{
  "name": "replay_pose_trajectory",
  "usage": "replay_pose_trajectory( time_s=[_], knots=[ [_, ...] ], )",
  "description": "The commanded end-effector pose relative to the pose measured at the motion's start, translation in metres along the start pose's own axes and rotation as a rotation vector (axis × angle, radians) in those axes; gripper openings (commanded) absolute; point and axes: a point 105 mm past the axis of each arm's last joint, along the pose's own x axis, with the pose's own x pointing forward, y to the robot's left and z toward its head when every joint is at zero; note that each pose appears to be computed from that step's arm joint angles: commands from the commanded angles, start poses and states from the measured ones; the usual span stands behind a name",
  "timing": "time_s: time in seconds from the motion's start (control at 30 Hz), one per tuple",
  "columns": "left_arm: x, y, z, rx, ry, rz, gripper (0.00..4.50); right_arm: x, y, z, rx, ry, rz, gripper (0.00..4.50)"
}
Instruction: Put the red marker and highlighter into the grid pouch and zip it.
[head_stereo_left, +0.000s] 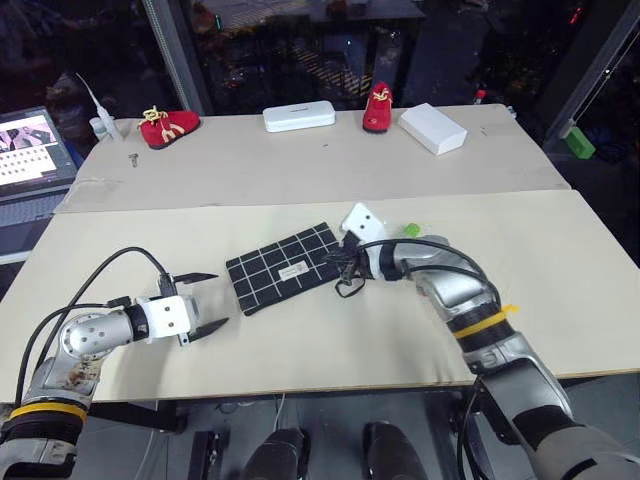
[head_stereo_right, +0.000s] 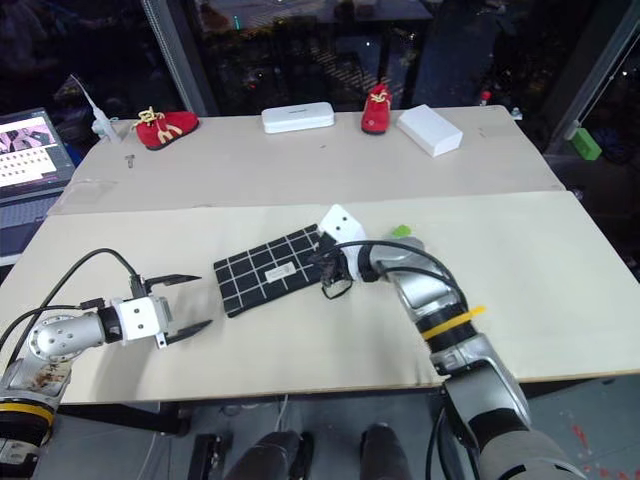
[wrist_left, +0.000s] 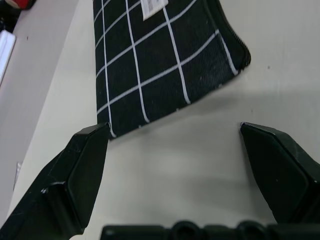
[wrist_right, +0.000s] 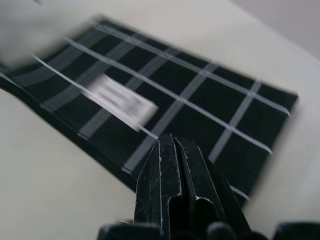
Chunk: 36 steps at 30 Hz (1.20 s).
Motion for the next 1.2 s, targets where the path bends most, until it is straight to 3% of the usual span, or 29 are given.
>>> replay_pose_trajectory(
  time_s=[0.03,0.13,0.3,0.6,1.2],
  knots=[
    [0.004,-0.002,0.003,0.024,-0.017,-0.017,4.5,0.008,0.001,-0.012,-0.195,0.102,-0.004,0.07],
    [0.004,-0.003,0.003,0.033,-0.019,-0.027,4.5,0.009,-0.001,-0.029,-0.342,0.191,-0.001,0.07],
    [0.012,-0.004,0.005,0.069,-0.028,-0.049,4.5,0.008,-0.008,-0.027,-0.47,0.207,-0.004,0.07],
    [0.041,0.003,0.011,0.227,-0.086,0.004,4.5,0.007,-0.007,-0.02,-0.429,0.165,0.01,0.07],
    [0.071,-0.002,0.029,0.284,-0.203,-0.015,4.5,0.01,-0.013,-0.02,-0.399,0.168,-0.017,0.07]
  ],
)
